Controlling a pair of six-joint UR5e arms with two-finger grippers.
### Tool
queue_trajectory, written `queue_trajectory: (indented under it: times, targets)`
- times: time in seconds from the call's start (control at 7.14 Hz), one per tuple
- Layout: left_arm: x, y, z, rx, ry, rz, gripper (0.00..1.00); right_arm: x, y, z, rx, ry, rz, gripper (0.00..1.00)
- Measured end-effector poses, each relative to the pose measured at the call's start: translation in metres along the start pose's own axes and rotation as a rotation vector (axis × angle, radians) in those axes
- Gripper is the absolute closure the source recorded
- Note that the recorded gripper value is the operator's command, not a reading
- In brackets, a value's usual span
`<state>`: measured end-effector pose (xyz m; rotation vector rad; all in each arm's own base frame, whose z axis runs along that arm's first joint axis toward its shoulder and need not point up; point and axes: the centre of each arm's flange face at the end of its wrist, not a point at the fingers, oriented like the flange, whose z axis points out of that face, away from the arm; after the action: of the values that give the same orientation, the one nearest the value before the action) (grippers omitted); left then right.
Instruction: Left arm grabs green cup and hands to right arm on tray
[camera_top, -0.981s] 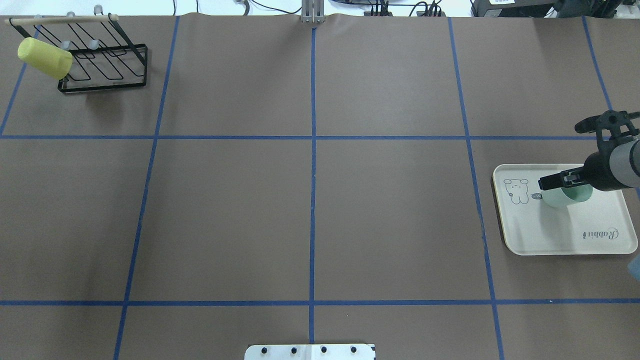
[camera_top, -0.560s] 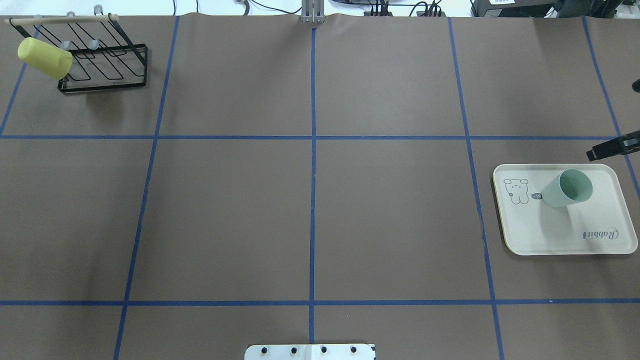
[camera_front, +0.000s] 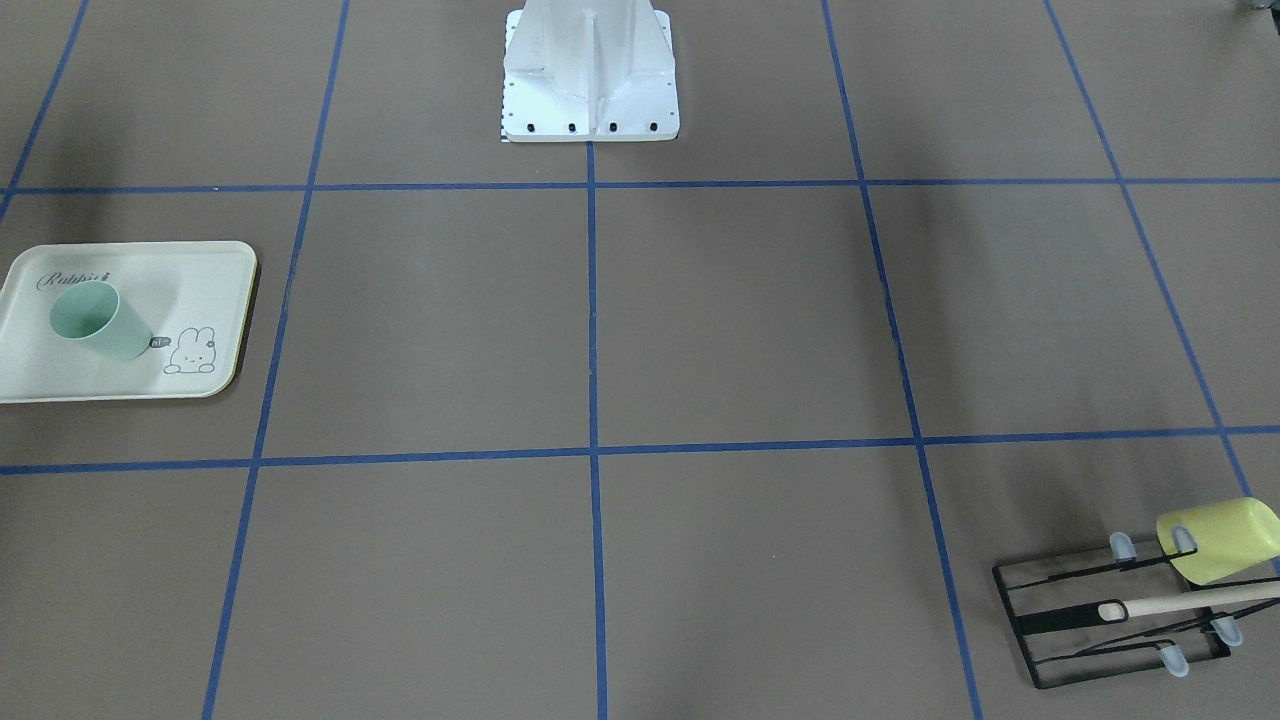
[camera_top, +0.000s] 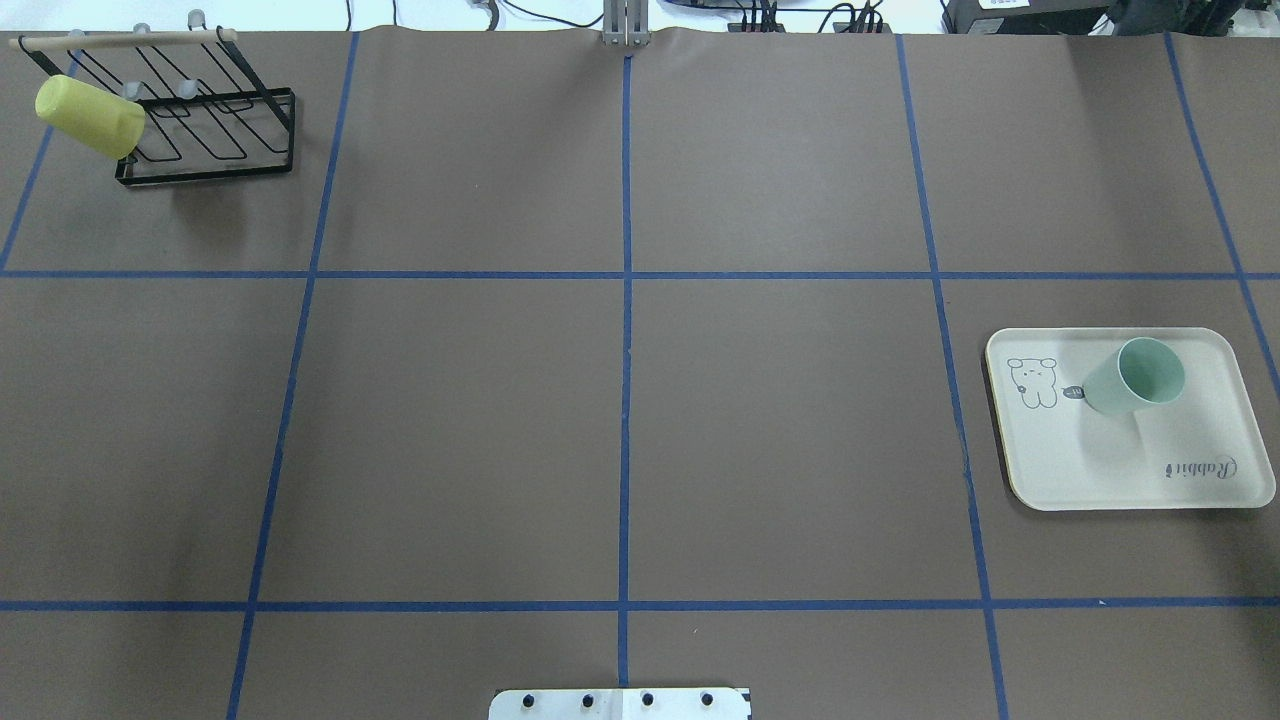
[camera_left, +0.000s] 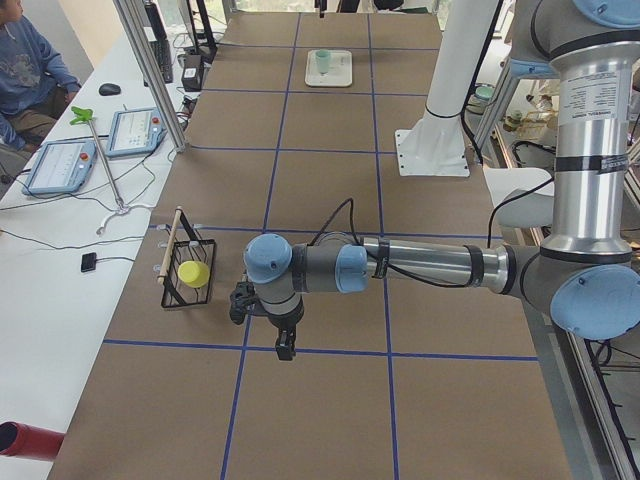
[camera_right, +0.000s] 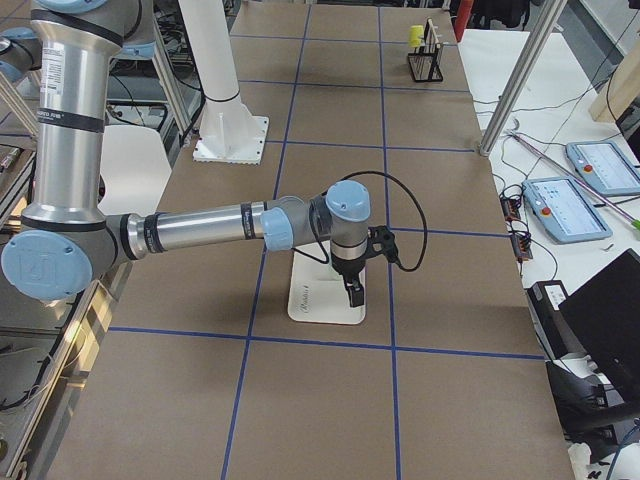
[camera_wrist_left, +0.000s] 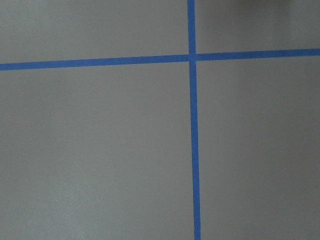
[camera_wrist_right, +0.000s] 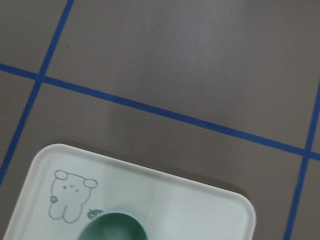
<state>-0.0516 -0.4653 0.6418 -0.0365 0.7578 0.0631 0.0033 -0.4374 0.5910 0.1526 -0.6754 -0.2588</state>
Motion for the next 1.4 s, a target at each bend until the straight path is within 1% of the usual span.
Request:
queue_trajectory:
  times: [0.14,0.28,0.42,0.7,0.84,1.12,1.4]
  targets:
    - [0.000,0.000,0.000,0.000,0.000,0.000,0.00,0.021,0.019,0.011,-0.034,0.042,0.010,0.00]
    - [0.000,0.000,0.000,0.000,0.000,0.000,0.00,0.044,0.034,0.013,-0.056,0.096,-0.010,0.00]
    - [0.000,0.000,0.000,0.000,0.000,0.000,0.00,0.062,0.041,0.006,-0.074,0.107,-0.008,0.00]
    - [0.000,0.000,0.000,0.000,0.000,0.002,0.00,0.067,0.022,-0.024,-0.137,0.055,0.078,0.00]
    - [0.001,0.001,0.000,0.001,0.003,0.006,0.00,0.067,0.016,-0.031,-0.148,0.043,0.096,0.00]
    - [0.008,0.001,-0.005,0.007,0.029,0.014,0.00,0.067,0.013,-0.034,-0.149,0.037,0.101,0.00]
    - [0.011,0.002,-0.008,0.013,0.038,0.016,0.00,0.068,0.013,-0.033,-0.151,0.036,0.101,0.00]
